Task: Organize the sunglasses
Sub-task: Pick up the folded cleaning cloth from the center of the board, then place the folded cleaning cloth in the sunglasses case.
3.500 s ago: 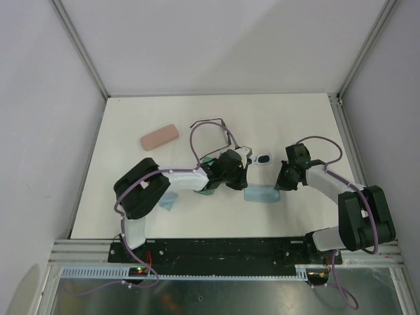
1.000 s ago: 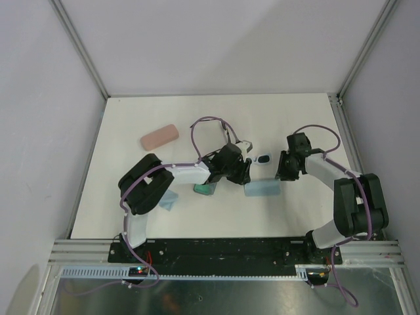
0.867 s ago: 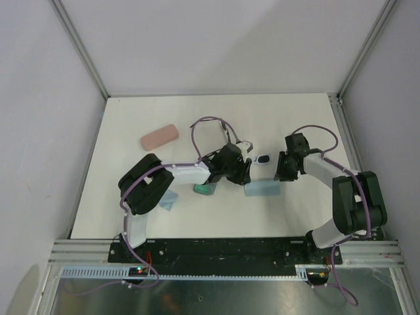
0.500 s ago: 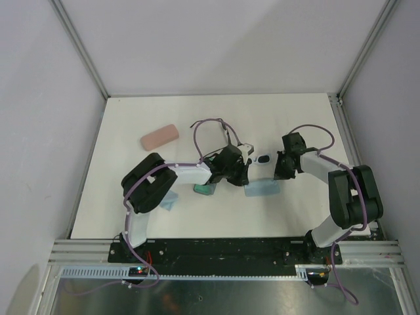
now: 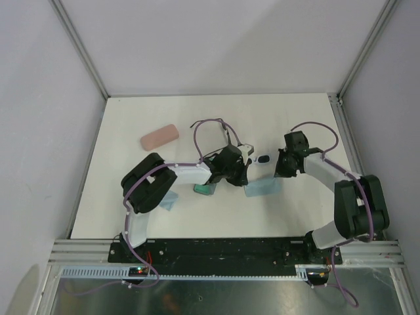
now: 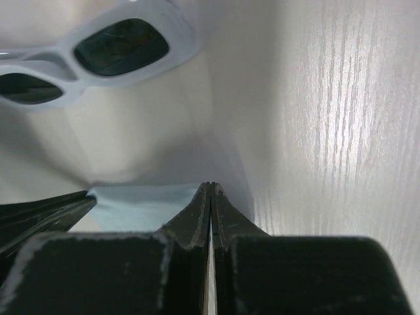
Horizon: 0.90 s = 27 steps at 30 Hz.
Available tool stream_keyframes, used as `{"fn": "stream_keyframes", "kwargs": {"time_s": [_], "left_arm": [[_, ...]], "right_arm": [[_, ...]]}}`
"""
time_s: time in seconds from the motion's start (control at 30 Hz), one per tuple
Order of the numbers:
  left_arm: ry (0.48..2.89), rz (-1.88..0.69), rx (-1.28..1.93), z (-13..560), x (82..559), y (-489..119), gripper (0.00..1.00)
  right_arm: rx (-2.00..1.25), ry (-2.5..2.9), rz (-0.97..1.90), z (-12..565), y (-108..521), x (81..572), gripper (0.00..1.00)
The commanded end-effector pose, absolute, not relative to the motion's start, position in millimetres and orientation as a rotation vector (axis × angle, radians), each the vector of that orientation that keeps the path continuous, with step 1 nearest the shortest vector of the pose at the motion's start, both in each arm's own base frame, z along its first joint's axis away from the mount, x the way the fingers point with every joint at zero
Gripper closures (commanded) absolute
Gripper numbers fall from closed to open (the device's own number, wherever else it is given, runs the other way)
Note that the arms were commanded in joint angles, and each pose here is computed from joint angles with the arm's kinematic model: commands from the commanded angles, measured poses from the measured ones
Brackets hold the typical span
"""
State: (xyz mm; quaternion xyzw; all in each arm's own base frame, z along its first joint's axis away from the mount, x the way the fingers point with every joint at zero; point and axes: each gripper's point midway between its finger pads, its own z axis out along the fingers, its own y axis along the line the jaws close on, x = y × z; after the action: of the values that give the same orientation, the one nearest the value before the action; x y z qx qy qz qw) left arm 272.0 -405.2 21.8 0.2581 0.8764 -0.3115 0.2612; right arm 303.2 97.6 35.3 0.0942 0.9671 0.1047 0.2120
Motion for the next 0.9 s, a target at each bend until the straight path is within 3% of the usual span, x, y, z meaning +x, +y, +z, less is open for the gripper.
{"fn": "stream_keyframes", "kwargs": {"time_s": [0.0,0.4,0.87], "left_arm": [[2.232,-0.870,0.682,80,287,-412,1.00],[2.098,-0.900,0.557,169,274,-380,1.00],[2.096,-0.738,0.289,194,267,-282,1.00]], "right_arm": [[0.207,2.577,0.365,73,106,307,1.00],[0.050,2.385,0.501,154,139,316,1.00],[-0.184,2.233,0.715,213,235,344,1.00]]}}
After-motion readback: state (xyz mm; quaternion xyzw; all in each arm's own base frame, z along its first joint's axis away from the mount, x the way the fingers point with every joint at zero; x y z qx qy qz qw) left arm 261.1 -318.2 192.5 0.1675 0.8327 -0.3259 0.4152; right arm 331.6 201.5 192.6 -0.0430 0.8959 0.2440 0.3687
